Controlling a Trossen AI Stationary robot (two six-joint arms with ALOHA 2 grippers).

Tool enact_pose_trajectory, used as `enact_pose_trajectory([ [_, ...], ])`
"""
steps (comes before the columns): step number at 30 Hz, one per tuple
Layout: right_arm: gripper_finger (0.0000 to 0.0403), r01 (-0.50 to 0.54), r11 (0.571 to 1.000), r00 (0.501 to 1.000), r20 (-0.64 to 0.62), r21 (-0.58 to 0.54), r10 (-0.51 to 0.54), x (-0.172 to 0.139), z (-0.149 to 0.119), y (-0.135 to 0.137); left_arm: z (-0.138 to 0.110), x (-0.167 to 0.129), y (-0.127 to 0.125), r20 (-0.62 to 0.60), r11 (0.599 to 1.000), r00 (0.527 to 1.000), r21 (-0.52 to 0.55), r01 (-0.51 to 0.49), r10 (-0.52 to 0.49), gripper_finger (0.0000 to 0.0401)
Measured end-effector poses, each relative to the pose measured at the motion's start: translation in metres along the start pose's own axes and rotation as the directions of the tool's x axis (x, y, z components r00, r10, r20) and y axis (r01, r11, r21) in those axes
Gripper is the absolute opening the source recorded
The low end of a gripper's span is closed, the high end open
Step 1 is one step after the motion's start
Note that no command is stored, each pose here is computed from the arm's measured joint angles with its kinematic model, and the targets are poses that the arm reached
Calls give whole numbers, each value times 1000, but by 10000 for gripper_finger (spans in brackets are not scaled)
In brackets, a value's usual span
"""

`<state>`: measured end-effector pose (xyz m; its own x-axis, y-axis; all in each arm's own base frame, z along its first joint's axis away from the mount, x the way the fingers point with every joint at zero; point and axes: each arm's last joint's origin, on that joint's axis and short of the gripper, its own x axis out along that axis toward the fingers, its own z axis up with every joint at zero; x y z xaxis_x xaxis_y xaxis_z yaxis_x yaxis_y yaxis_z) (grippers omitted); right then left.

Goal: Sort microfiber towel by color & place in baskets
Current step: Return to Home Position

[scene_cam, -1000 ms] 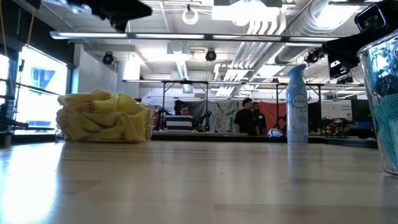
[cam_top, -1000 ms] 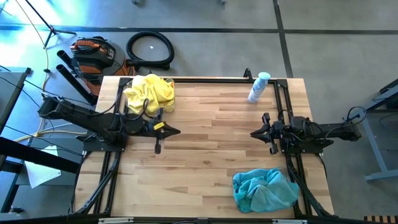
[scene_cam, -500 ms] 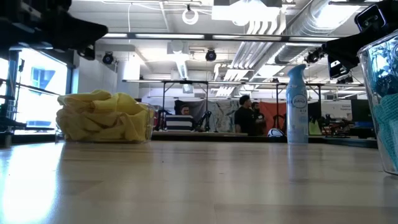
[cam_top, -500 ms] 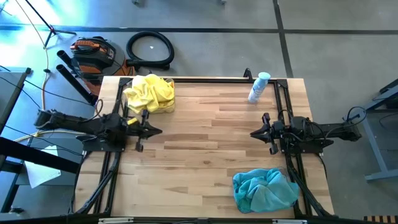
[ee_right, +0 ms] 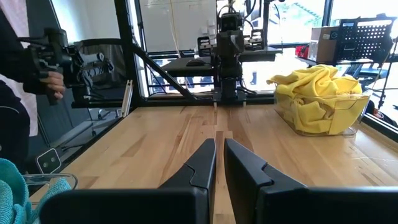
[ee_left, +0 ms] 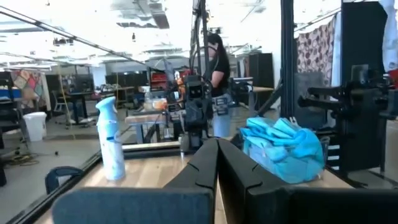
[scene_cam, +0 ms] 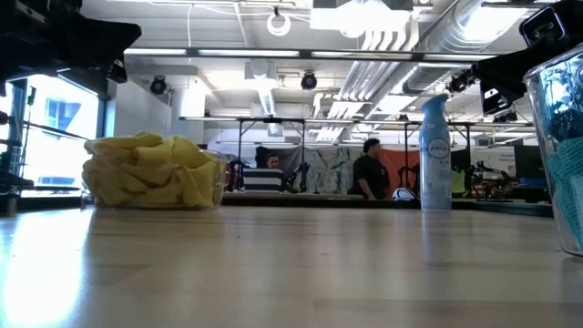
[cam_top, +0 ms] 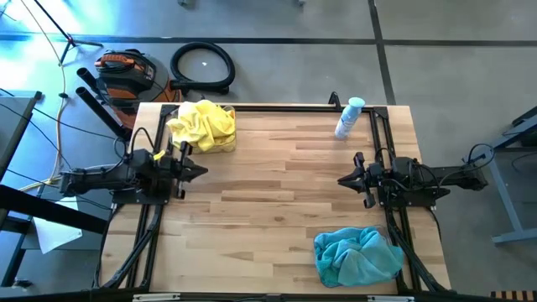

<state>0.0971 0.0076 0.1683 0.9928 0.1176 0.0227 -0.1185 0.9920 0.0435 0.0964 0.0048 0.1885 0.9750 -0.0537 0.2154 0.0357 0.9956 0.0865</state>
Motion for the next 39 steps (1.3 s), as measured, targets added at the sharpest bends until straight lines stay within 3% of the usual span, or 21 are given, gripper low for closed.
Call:
enact_pose_trajectory([
  [7, 30, 0, 1000, 1000, 0, 0, 0, 0, 0, 0, -9, -3, -1, -91, 1000, 996, -23, 5, -8, 0],
  [15, 30, 0, 1000, 1000, 0, 0, 0, 0, 0, 0, -21, -3, 1, -218, 995, 974, -58, -79, 64, 0],
  [39, 30, 0, 1000, 1000, 0, 0, 0, 0, 0, 0, -22, -2, 1, -230, 994, 971, -67, -86, 69, 0],
])
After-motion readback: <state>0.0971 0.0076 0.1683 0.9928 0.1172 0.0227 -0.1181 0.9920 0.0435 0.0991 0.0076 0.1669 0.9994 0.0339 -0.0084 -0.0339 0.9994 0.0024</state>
